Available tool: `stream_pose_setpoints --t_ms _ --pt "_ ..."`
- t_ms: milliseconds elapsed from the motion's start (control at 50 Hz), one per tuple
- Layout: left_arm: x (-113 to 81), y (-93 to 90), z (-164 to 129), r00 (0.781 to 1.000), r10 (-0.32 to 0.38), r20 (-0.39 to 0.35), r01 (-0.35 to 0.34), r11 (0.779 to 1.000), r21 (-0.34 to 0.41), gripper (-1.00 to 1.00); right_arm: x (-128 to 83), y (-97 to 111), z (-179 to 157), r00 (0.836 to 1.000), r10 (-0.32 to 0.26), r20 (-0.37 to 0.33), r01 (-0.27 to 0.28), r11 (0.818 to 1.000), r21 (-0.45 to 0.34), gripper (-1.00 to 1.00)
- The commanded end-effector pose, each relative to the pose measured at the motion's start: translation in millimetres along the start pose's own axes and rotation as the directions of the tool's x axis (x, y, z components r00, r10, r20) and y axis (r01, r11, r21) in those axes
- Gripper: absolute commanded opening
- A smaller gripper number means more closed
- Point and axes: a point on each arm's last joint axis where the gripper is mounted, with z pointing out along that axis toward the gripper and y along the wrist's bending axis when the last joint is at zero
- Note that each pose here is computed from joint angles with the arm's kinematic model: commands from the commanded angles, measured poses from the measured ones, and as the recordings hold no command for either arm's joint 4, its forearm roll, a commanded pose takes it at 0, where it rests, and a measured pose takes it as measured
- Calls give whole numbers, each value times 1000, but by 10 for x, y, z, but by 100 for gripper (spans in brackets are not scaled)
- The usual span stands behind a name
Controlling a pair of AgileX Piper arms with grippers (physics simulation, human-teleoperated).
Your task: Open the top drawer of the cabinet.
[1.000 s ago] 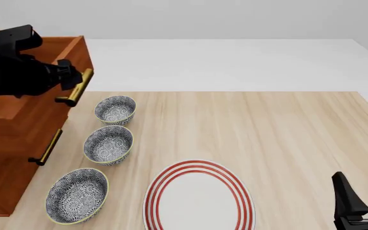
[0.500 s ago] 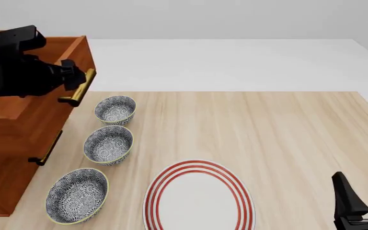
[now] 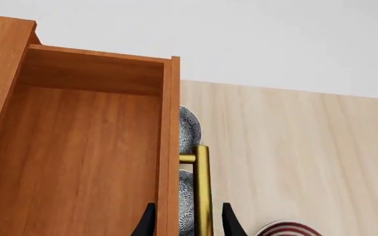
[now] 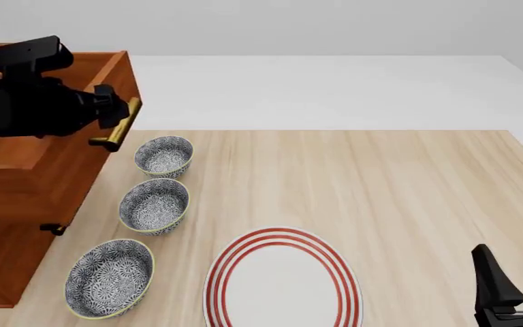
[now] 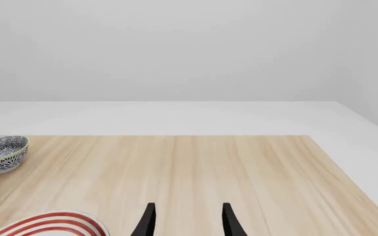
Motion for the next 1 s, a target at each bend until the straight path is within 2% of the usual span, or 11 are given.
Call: stream_pose_setpoints --t_ms 20,520,880,1000 --pt "499 -4 733 966 -12 -259 5 1000 -26 100 0 0 0 1000 0 0 0 1000 0 100" --pt "468 -213 674 964 6 -265 -1 1000 19 100 0 0 0 1000 0 0 0 1000 0 100" --pt "704 -439 686 957 12 -288 10 997 73 100 0 0 0 1000 0 0 0 1000 0 100" --pt "726 -492 685 957 18 -289 8 996 87 100 0 0 0 1000 0 0 0 1000 0 100"
